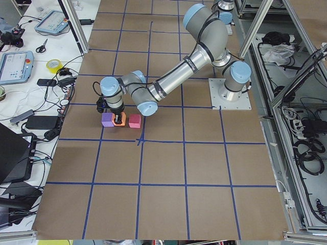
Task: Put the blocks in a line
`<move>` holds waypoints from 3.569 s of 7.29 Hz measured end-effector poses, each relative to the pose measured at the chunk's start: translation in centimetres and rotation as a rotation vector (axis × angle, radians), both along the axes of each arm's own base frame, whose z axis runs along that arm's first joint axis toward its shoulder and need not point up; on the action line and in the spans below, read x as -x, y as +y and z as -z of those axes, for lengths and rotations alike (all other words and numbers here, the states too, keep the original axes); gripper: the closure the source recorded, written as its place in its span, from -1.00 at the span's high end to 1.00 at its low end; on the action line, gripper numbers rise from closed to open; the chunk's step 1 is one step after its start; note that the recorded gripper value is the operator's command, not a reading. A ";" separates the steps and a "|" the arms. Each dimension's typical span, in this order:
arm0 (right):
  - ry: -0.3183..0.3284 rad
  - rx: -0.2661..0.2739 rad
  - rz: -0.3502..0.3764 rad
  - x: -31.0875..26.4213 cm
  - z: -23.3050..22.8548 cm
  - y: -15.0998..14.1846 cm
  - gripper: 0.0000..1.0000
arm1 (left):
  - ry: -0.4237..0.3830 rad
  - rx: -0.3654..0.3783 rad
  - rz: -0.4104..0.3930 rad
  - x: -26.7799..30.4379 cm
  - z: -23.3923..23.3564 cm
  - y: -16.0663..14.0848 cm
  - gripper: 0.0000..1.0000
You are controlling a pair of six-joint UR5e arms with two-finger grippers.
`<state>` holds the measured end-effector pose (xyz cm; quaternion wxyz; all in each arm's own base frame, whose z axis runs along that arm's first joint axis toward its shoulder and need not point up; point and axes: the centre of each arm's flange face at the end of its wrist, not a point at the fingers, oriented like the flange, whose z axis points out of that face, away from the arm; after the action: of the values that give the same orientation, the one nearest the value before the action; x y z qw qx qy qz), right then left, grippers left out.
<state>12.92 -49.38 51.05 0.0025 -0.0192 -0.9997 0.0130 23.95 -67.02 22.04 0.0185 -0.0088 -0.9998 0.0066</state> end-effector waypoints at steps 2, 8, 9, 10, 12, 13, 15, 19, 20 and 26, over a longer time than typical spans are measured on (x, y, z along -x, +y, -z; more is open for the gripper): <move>0.001 0.000 0.001 0.0 0.0 0.0 1.00 | 0.002 -0.003 -0.001 0.0 0.3 0.1 -0.98; -0.002 -0.019 0.007 0.0 0.4 0.0 1.00 | 0.008 -0.014 -0.009 0.0 1.2 0.1 -0.95; -0.008 -0.015 0.011 -0.1 0.2 0.1 1.00 | 0.010 -0.017 -0.009 0.0 1.4 0.1 -0.92; -0.011 -0.012 0.013 -0.1 0.0 0.2 1.00 | 0.011 -0.019 -0.010 0.0 1.5 0.1 -0.43; -0.010 -0.007 0.013 -0.1 -0.2 0.3 1.00 | 0.010 -0.022 -0.011 0.0 1.7 0.1 0.67; -0.004 -0.005 0.012 0.0 -0.3 0.3 1.00 | 0.010 -0.022 -0.009 0.0 1.7 0.1 0.91; 0.002 -0.003 0.008 0.0 -0.4 0.2 1.00 | 0.012 -0.022 0.000 0.1 1.6 0.3 0.94; 0.005 0.000 0.005 0.0 -0.5 0.2 1.00 | -0.005 -0.003 0.006 0.8 -2.2 0.9 1.00; 0.005 -0.001 0.005 0.0 -0.5 0.2 1.00 | -0.003 -0.008 0.012 1.6 -5.1 1.4 1.00; 0.006 0.003 0.007 0.1 -0.4 0.2 1.00 | -0.013 0.043 0.023 22.5 -27.2 8.9 1.00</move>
<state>12.86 -49.21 51.48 0.0056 -0.0227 -0.9996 0.0145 1.48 -58.16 49.25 0.0117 -0.0210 -0.9993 0.0280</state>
